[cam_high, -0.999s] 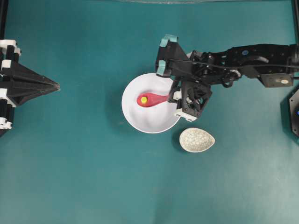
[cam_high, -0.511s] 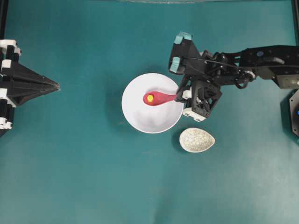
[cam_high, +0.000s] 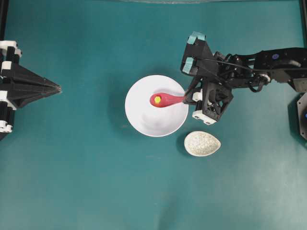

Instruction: Scoop the yellow hexagonal prism block from the bowl with a spoon using the right arm.

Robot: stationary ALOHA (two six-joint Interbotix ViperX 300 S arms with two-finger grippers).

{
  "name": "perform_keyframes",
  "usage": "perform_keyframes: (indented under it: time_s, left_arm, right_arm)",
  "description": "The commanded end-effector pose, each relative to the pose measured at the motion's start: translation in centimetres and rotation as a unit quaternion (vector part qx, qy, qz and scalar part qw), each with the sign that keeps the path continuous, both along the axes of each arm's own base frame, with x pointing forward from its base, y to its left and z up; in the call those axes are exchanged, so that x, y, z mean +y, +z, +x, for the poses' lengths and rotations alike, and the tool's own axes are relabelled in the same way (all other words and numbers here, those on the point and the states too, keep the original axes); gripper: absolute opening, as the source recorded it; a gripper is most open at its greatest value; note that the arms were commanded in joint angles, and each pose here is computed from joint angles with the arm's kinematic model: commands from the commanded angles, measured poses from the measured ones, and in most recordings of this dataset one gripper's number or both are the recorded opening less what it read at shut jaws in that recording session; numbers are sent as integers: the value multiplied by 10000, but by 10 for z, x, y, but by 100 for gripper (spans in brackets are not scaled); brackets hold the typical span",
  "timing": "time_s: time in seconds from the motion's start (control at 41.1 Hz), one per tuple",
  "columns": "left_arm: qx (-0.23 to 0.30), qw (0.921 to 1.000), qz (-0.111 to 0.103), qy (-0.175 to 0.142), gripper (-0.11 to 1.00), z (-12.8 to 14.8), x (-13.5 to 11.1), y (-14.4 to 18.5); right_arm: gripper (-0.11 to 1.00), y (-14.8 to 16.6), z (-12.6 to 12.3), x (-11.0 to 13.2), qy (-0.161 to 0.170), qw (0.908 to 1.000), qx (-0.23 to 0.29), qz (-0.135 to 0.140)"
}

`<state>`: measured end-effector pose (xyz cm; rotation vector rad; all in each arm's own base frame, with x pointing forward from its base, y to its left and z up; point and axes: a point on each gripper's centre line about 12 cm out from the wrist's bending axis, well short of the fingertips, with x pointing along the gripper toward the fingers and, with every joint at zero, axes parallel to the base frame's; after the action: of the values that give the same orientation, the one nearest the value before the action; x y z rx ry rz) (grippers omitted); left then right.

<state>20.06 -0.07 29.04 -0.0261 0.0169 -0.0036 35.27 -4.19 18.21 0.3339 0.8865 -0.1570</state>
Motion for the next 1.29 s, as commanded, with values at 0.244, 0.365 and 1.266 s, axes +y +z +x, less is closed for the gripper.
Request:
perform_keyframes:
  time_s: [0.244,0.365,1.266]
  left_arm:
    - [-169,9999,-1,-8,3,3,0,13]
    - [-161,9999,7,-9,3,3,0,12]
    - [-107,9999,-8,-9,3,3,0,11]
  right_arm:
    - [23,56,5,2,48,9974,-713,-84]
    - [23,77,5,3,73,9959,-901,-93]
    - [23,88,2,2,106,9943,-1044,-182]
